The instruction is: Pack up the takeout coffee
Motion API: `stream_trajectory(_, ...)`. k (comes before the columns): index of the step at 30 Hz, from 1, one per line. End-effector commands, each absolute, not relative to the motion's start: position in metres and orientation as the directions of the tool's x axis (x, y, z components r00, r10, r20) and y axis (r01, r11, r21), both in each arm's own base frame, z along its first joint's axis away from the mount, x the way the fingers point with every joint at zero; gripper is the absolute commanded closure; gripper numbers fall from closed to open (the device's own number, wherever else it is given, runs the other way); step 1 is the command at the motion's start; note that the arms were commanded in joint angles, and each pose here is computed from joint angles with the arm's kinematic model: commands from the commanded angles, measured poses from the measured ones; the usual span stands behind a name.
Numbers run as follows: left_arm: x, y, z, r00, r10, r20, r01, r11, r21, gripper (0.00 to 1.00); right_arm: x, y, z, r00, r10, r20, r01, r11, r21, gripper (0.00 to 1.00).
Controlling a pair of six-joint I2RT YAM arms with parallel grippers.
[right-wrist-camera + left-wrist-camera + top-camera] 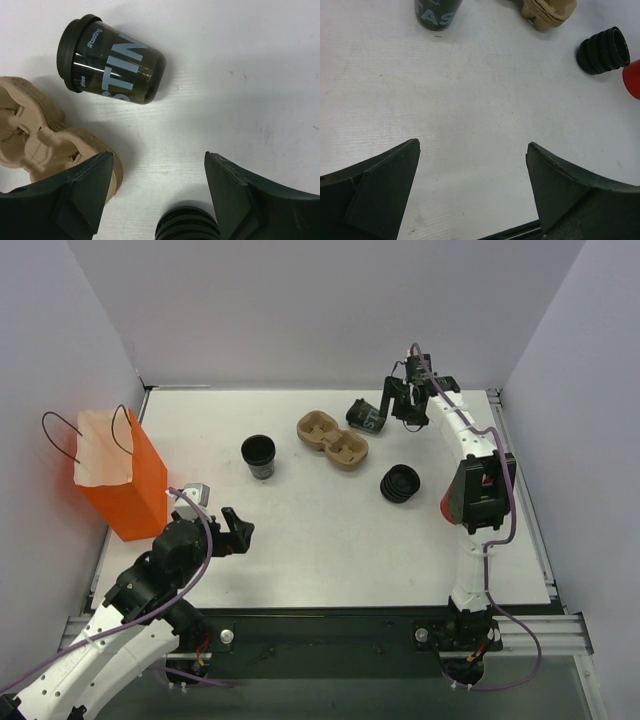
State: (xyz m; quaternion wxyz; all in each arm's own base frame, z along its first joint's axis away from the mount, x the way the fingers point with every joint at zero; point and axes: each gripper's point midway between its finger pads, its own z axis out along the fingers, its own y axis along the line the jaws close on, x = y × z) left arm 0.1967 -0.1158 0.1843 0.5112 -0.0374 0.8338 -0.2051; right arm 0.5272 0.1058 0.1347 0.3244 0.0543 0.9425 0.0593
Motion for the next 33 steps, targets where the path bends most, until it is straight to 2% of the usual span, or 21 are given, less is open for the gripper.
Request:
stream_trajectory(1,0.200,-0.118,0.199,-0.441,-0.288,-0.850,0.162,0.906,-0.391,0.03,0.553,0.121,0.154,-0.725,0.198,-0.660,0.097,0.977,0.187,0.24)
stream_trajectory(7,0.204,-0.121,0.193,-0.465,-0.273,-0.842,0.151,0.913,-0.379,0.03,0.590,0.137,0.152,-0.611,0.239,-0.755,0.188,0.970,0.155,0.20)
stream_trajectory(13,0.208,-0.126,0.195,-0.464,-0.281,-0.840,0.157,0.907,-0.390,0.03,0.634,0.178,0.158,-0.468,0.221,-0.856,0.096,0.975,0.199,0.11)
stream_trajectory(16,0.210,-0.130,0.195,-0.475,-0.277,-0.835,0.164,0.904,-0.394,0.03,0.652,0.173,0.159,-0.423,0.195,-0.885,0.084,0.981,0.176,0.08)
stream_trajectory(23,0.211,-0.127,0.200,-0.468,-0.269,-0.842,0.155,0.913,-0.378,0.03,0.672,0.143,0.146,-0.377,0.149,-0.914,0.026,0.988,0.150,0.06)
stream_trajectory(33,0.215,-0.131,0.199,-0.468,-0.273,-0.841,0.159,0.910,-0.384,0.03,0.681,0.120,0.113,-0.409,0.060,-0.911,-0.023,0.997,0.076,0.04)
